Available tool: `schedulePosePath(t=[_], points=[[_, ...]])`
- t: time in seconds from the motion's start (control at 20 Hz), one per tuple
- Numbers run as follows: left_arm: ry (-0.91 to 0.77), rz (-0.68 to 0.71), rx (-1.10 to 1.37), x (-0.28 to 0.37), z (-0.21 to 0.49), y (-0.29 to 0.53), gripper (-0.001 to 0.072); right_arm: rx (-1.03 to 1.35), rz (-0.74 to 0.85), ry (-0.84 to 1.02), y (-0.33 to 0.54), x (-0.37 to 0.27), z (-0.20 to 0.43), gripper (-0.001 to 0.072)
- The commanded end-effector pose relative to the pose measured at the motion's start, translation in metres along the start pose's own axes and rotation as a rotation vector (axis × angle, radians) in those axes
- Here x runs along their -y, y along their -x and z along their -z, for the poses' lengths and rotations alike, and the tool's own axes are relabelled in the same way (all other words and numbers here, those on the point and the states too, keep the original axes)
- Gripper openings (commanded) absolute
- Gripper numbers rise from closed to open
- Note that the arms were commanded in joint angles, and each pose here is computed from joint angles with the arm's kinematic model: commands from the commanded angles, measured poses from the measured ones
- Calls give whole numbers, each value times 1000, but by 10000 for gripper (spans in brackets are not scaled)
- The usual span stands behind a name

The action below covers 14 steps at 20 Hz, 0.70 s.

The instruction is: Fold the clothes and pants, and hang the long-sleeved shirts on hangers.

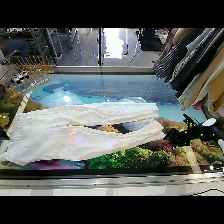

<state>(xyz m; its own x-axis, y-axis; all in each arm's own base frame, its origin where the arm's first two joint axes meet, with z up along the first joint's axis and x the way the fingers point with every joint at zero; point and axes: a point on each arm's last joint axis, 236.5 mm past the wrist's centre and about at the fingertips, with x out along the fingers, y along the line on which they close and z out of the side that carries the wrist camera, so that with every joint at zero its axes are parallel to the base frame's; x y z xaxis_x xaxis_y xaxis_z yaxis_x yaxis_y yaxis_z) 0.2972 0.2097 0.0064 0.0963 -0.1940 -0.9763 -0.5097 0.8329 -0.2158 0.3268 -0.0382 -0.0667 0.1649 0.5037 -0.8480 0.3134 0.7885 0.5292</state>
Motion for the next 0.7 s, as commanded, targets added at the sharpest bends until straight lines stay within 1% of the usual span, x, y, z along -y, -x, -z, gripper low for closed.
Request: schedulePosePath(t=[0.0, 0.1, 0.2, 0.25, 0.45, 0.55, 0.65], points=[[161, 14, 46, -38, 28, -12, 536, 60, -126, -69, -14, -12, 13, 466], [259, 63, 113, -55, 43, -22, 536, 88, -149, -107, -21, -14, 11, 466], [353, 173, 200, -55, 44, -30, 536, 127, -133, -127, -25, -8, 5, 466], [387, 207, 205, -56, 48, -36, 536, 146, -122, -144, -26, -4, 2, 465], [440, 204, 177, -66, 66, -58, 536, 210, -88, -181, -25, 6, -13, 461], [447, 192, 195, -70, 64, -62, 536, 255, -68, -193, -26, 7, -24, 426], [460, 179, 220, -74, 61, -67, 536, 295, -66, -185, -33, -3, -35, 426]])
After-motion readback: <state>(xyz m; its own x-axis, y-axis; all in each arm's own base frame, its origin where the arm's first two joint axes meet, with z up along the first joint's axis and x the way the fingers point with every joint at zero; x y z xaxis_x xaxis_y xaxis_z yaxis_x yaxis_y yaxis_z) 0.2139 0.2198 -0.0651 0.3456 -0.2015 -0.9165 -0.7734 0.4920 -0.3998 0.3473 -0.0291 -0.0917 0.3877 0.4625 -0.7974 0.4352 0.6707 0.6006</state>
